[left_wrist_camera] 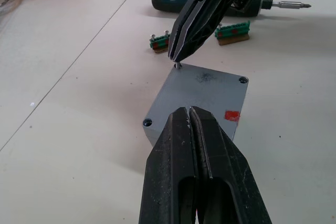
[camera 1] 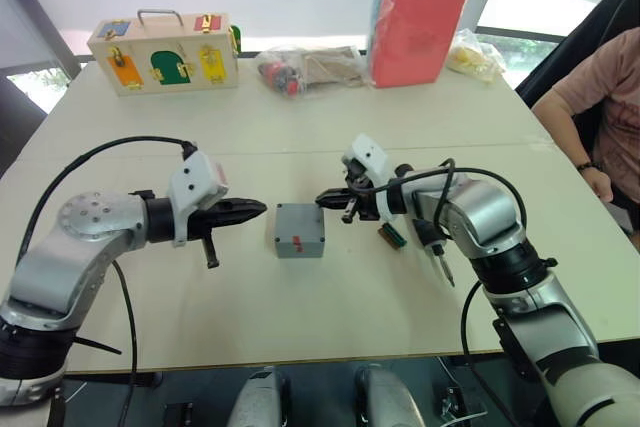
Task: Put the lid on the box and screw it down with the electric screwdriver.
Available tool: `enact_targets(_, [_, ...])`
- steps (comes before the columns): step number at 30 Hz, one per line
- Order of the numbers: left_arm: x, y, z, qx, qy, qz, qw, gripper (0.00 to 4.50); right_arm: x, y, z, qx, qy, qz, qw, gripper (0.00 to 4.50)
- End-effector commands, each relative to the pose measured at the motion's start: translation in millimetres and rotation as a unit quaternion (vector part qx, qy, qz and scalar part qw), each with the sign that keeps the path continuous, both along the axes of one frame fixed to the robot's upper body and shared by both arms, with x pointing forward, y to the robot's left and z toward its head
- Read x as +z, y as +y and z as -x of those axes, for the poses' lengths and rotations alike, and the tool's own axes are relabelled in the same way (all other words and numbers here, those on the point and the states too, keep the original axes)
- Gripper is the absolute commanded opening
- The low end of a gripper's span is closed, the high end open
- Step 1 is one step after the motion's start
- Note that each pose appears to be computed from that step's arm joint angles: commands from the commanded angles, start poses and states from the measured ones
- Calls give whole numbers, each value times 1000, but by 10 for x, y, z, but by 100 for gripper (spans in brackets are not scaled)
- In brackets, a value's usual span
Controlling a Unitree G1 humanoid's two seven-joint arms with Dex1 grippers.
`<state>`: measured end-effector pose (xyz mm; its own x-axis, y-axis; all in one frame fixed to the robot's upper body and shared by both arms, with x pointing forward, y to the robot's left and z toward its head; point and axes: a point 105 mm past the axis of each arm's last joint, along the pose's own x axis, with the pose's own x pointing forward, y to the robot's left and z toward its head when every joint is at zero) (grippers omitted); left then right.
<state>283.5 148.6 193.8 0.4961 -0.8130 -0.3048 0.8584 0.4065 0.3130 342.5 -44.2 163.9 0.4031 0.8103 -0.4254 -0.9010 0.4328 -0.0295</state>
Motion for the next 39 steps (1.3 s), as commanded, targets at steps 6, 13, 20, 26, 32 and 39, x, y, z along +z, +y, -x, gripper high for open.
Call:
enact_targets(6, [117, -30, 28, -12, -21, 0, 1000, 0, 151, -12, -18, 2, -27, -7, 1000, 2])
enact_targets(13, [125, -26, 31, -11, -22, -1, 1000, 0, 151, -23, -40, 0, -28, -5, 1000, 2])
enact_targets(20, [121, -29, 29, -12, -23, 0, 1000, 0, 103, -21, -52, 0, -25, 0, 1000, 2])
enact_targets(26, [114, -33, 29, -12, -22, 1, 1000, 0, 114, -47, -93, -6, -27, 1, 1000, 2])
enact_targets(32, [109, -39, 26, -12, -23, 2, 1000, 0, 87, -53, -98, -5, -25, 4, 1000, 2])
enact_targets(39, [102, -46, 24, -12, -23, 3, 1000, 0, 62, -30, -81, 1, -21, 8, 1000, 2])
